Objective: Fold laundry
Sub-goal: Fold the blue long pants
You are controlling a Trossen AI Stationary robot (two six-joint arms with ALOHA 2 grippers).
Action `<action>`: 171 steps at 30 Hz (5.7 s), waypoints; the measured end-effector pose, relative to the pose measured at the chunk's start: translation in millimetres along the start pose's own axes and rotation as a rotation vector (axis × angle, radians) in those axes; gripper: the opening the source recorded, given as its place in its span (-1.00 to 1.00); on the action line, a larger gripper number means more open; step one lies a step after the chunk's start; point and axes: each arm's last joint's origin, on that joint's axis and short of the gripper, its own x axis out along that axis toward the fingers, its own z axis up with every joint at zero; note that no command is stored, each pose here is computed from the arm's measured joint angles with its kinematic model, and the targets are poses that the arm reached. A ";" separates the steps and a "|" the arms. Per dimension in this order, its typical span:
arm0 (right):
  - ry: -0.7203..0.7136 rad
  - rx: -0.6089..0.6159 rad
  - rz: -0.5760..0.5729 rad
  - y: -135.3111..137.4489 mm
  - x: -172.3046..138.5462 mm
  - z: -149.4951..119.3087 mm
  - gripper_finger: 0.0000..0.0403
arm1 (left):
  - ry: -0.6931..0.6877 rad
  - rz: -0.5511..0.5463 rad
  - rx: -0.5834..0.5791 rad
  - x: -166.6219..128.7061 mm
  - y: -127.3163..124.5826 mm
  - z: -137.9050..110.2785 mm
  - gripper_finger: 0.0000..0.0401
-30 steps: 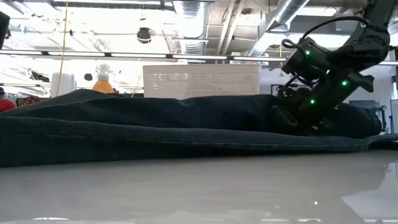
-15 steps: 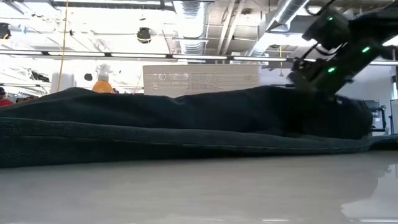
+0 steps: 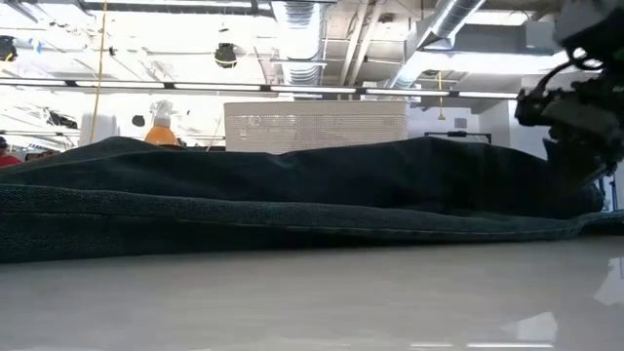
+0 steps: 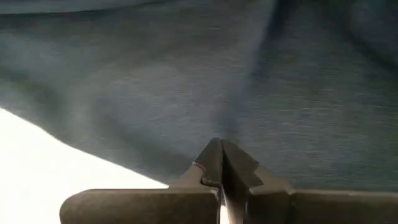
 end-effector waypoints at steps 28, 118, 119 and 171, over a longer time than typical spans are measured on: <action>0.020 -0.220 0.235 55.7 -70.8 51.4 -0.89 | -0.478 0.171 0.527 -95.3 -7.8 47.0 -0.59; 0.434 0.171 -0.420 -85.4 10.3 112.9 0.02 | 0.005 -0.363 0.013 15.1 86.5 9.2 -1.00; 0.421 0.176 -0.422 -88.6 12.6 113.0 0.02 | 0.005 -0.363 0.015 15.1 86.5 9.2 -1.00; 0.426 -0.111 -0.840 -101.3 -26.6 204.6 0.07 | -0.019 -0.387 0.002 15.2 84.7 9.5 -1.00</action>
